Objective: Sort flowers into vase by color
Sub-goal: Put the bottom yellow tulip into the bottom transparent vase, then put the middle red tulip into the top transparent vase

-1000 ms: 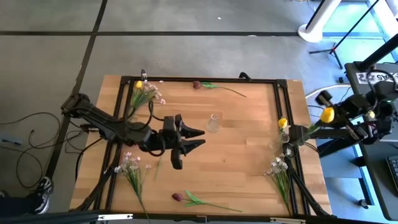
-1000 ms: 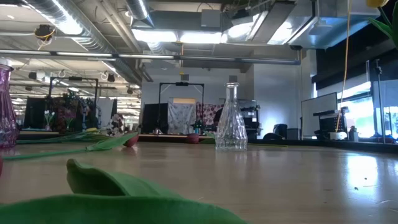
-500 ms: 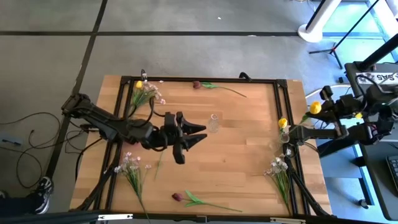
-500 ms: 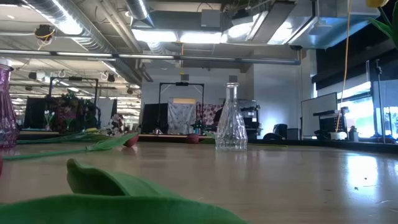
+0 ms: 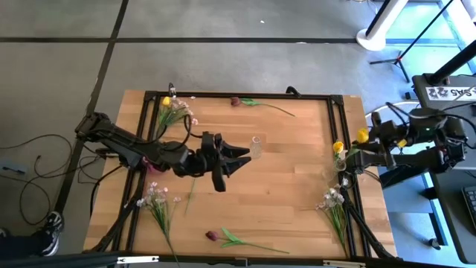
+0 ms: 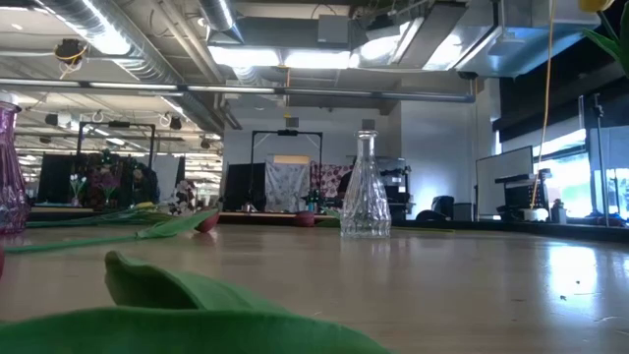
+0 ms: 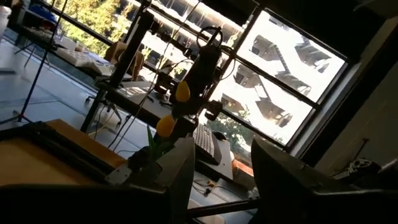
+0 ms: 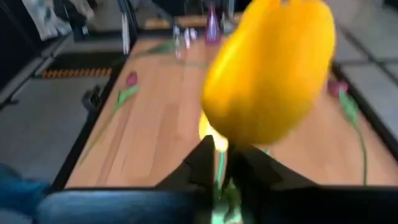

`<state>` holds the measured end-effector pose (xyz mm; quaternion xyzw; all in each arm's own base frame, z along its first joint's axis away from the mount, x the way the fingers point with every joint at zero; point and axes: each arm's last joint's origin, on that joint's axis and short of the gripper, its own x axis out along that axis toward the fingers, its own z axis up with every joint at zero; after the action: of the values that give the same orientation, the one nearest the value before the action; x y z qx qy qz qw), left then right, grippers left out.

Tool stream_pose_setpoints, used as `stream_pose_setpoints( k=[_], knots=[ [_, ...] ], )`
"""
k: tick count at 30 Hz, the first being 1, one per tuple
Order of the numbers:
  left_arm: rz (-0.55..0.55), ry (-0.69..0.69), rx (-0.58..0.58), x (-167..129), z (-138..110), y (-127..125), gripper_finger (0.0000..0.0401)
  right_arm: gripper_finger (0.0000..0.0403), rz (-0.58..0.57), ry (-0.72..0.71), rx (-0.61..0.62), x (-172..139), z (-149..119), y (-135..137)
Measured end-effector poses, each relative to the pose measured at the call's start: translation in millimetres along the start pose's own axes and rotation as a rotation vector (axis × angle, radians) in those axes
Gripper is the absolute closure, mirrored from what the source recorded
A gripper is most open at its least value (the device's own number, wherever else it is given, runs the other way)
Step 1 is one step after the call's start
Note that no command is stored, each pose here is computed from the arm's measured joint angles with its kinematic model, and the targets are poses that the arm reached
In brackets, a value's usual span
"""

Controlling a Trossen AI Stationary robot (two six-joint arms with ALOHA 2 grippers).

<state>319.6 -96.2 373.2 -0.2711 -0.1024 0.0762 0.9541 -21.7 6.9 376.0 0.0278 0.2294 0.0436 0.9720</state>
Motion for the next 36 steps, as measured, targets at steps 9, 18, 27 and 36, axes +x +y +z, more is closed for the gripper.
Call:
stream_pose_setpoints(
  k=[9,18,27,36],
  knots=[
    [0.131,0.196,0.014,-4.9,-22.8,10.6,0.0248,0.0172,-0.017,0.181,0.118,-12.4,35.1,1.8],
    [0.594,0.491,0.01,-27.2,-51.1,58.3,0.0248,0.0074,-0.041,0.15,0.223,-24.7,65.7,3.3],
    [0.973,0.604,-0.054,-46.4,-58.7,96.0,0.0248,0.0068,-0.079,0.233,0.282,-5.4,55.0,-0.8],
    [1.317,0.804,-0.141,-26.6,-87.6,165.3,0.0248,0.0068,-0.08,0.173,0.353,-16.4,69.1,1.1]
  ],
)
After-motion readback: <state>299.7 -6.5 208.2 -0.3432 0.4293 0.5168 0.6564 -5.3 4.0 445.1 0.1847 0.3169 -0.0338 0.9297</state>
